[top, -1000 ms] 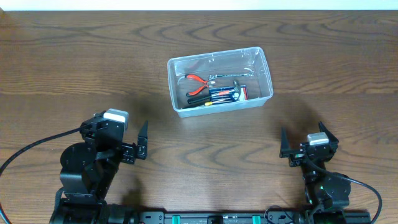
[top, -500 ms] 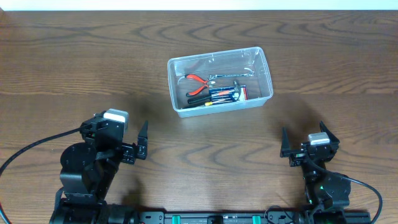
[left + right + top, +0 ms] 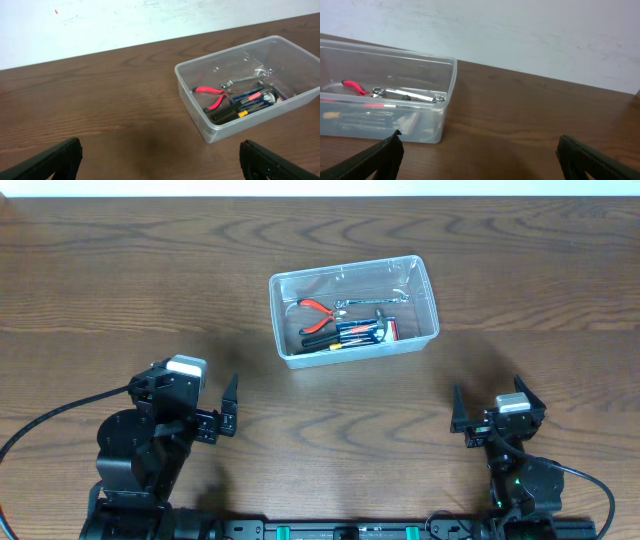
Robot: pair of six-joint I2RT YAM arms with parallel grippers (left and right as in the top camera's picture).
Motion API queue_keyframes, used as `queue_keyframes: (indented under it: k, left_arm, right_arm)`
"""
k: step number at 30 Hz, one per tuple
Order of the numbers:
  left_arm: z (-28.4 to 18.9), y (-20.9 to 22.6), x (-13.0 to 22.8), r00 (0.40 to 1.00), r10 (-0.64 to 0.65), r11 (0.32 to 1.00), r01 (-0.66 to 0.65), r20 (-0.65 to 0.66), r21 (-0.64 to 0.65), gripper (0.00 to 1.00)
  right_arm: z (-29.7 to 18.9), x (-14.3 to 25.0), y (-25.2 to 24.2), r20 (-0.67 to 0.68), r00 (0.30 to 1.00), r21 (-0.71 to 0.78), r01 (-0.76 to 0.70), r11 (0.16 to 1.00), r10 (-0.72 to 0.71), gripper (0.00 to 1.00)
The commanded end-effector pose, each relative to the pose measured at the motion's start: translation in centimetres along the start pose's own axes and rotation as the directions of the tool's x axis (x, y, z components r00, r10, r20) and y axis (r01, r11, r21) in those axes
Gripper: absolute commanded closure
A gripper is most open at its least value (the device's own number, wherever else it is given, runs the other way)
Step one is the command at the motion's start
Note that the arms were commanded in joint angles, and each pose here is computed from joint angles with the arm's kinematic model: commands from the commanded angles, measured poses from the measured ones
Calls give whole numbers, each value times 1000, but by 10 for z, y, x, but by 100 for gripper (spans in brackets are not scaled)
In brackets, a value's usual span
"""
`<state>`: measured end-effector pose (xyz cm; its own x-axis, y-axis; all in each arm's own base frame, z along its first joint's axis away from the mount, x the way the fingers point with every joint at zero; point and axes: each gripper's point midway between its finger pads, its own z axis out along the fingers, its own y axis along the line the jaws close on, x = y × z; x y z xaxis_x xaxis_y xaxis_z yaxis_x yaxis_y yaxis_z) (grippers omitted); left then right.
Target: Pack container
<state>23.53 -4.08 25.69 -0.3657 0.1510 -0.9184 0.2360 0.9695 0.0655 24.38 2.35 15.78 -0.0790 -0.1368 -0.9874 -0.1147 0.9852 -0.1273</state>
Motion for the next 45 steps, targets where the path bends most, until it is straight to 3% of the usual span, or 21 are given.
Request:
queue_keyframes:
  k: [1, 11, 17, 28, 36, 45]
  left_arm:
    - [0, -3, 0, 1000, 6, 1000, -6, 2, 17, 1]
    - [-1, 2, 2, 1000, 24, 1000, -24, -7, -14, 2]
    - [-5, -1, 29, 997, 26, 1000, -27, -72, -8, 1]
    - [20, 3, 51, 984, 72, 996, -60, 164, -72, 1]
    - [22, 18, 71, 969, 89, 982, -46, 231, -182, 1]
    - [33, 18, 70, 930, 124, 978, -54, 347, -204, 2]
  right_arm:
    - [0, 1, 0, 5, 1000, 3, -21, 1000, 21, 1]
    - [0, 1, 0, 5, 1000, 3, -21, 1000, 21, 1]
    - [0, 1, 0, 5, 1000, 3, -21, 1000, 21, 1]
    - [0, 1, 0, 5, 1000, 3, -21, 1000, 21, 1]
    - [0, 1, 0, 5, 1000, 3, -21, 1000, 21, 1]
    - [0, 1, 0, 5, 1000, 3, -21, 1000, 21, 1]
